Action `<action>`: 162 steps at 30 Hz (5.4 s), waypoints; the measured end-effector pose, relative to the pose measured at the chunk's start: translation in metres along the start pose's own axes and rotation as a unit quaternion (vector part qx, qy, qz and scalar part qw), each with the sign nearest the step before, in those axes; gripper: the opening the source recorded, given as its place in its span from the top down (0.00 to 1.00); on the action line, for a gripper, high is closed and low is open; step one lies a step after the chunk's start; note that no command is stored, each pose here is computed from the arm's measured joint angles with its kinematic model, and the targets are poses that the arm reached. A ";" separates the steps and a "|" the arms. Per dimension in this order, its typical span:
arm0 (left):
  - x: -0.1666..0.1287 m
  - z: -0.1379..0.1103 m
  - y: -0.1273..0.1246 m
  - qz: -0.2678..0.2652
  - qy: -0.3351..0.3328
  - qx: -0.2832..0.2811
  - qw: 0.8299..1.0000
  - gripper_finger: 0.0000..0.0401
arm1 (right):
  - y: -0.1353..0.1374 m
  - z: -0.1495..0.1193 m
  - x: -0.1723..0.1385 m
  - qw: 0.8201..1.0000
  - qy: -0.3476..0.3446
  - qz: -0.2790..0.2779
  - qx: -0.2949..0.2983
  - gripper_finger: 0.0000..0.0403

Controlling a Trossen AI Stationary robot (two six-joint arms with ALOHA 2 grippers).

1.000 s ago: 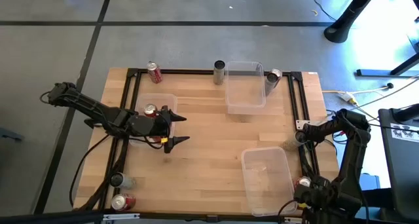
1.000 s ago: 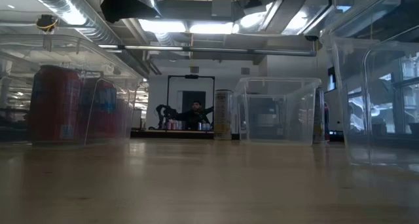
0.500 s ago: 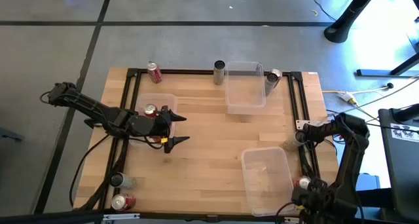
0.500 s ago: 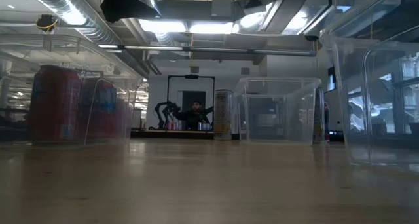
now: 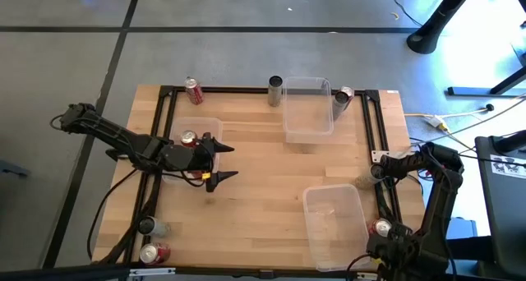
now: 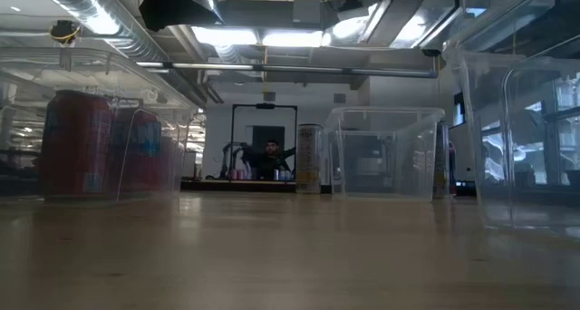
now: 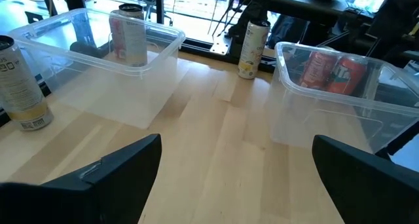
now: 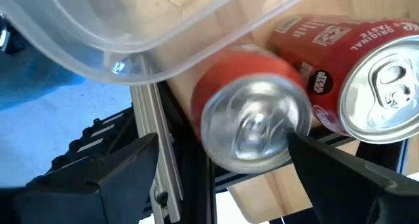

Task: Sort soda cans
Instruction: Put the red soda can into the middle transparent bin

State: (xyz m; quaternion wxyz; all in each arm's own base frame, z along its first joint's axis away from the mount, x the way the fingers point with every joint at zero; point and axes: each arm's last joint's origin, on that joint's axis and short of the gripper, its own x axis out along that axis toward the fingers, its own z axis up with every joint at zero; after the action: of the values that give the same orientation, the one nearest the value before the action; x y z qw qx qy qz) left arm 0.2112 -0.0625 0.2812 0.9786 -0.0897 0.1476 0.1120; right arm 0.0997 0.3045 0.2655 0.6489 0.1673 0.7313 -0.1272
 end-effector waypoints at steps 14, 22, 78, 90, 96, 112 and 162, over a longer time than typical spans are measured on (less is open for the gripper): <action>0.000 0.000 0.000 0.000 0.000 0.000 1.000 0.04 | -0.010 0.000 -0.004 0.998 0.008 -0.052 0.021 0.15; 0.000 0.000 0.000 0.000 0.000 0.001 1.000 0.04 | -0.006 0.001 -0.002 0.999 -0.008 -0.030 0.019 0.15; -0.001 0.000 -0.001 -0.002 0.001 0.002 1.000 0.04 | 0.022 0.018 -0.098 0.979 -0.006 0.183 0.091 0.28; -0.001 0.000 -0.001 -0.003 0.000 -0.028 1.000 0.04 | 0.012 0.112 -0.128 0.952 -0.253 0.169 -0.037 0.28; 0.000 -0.001 -0.001 -0.003 0.001 -0.038 0.999 0.04 | -0.013 0.185 -0.138 0.925 -0.356 0.065 -0.117 0.28; 0.034 -0.028 -0.008 0.040 0.065 -0.031 0.997 0.04 | -0.061 0.354 -0.060 0.945 -0.251 -0.091 -0.191 0.28; -0.034 0.010 0.023 0.184 0.350 0.020 0.918 0.04 | -0.035 0.344 -0.068 0.934 -0.220 -0.082 -0.270 0.08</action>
State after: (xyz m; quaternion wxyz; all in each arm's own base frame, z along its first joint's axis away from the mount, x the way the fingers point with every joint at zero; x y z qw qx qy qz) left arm 0.1764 -0.0453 0.2977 0.8280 -0.0745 0.4970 0.2488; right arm 0.4037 0.1282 0.2892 0.8015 -0.1068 0.5883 -0.0113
